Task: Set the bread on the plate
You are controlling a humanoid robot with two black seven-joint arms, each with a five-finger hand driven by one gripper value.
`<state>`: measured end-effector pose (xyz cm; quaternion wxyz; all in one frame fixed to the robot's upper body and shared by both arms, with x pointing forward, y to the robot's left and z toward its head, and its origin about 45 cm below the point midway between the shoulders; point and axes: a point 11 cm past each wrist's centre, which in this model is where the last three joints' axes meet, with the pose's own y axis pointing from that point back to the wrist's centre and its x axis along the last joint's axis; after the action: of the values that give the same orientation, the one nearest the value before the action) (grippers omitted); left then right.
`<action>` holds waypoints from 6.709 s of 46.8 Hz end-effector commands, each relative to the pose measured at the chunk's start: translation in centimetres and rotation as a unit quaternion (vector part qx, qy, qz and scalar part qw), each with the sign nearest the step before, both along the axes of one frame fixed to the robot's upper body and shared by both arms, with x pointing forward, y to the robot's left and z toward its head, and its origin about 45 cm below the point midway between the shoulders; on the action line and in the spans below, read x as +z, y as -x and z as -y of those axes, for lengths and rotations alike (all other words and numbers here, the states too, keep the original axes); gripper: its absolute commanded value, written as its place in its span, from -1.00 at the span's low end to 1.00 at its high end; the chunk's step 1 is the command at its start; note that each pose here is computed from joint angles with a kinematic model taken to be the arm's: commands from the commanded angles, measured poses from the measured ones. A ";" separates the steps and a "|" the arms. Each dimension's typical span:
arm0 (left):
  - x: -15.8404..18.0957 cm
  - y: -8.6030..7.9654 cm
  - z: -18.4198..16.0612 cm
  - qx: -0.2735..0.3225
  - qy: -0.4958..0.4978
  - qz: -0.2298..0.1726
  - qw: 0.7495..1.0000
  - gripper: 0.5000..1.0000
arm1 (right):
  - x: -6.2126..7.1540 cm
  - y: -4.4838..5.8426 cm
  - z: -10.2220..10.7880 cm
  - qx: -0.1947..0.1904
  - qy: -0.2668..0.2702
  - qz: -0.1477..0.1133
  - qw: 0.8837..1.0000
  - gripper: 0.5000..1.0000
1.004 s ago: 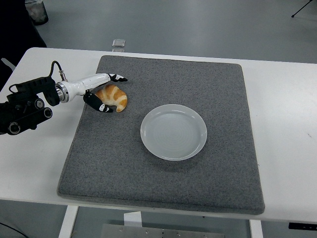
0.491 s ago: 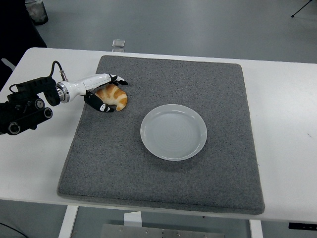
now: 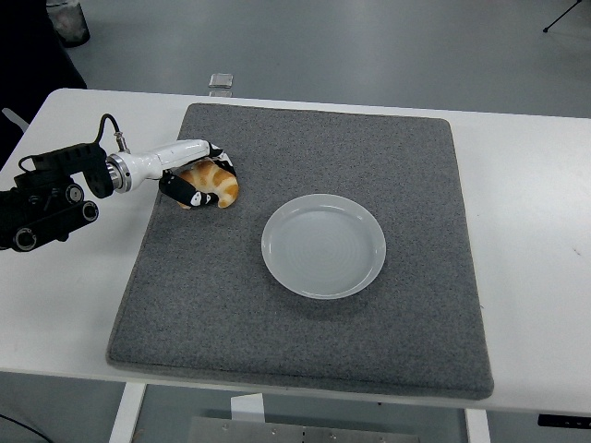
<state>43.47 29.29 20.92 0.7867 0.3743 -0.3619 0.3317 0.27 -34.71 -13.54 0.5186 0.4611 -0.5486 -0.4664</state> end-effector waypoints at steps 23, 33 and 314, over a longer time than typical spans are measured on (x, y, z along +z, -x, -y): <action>10.0 -0.4 -1.5 -0.026 -0.004 0.082 0.996 -1.00 | 0.0 0.0 0.0 0.000 0.000 -0.001 1.000 0.81; 15.3 -1.1 -1.1 -0.039 -0.005 0.130 0.991 -1.00 | 0.0 0.0 0.0 0.000 0.000 -0.001 1.000 0.81; 6.3 -3.0 -5.3 0.184 0.698 -0.286 0.630 0.99 | 0.0 0.0 0.0 0.000 0.000 -0.001 1.000 0.81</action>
<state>46.56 35.55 27.78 0.7965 -0.1469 0.2884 0.5107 0.27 -34.71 -13.54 0.5186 0.4610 -0.5486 -0.4665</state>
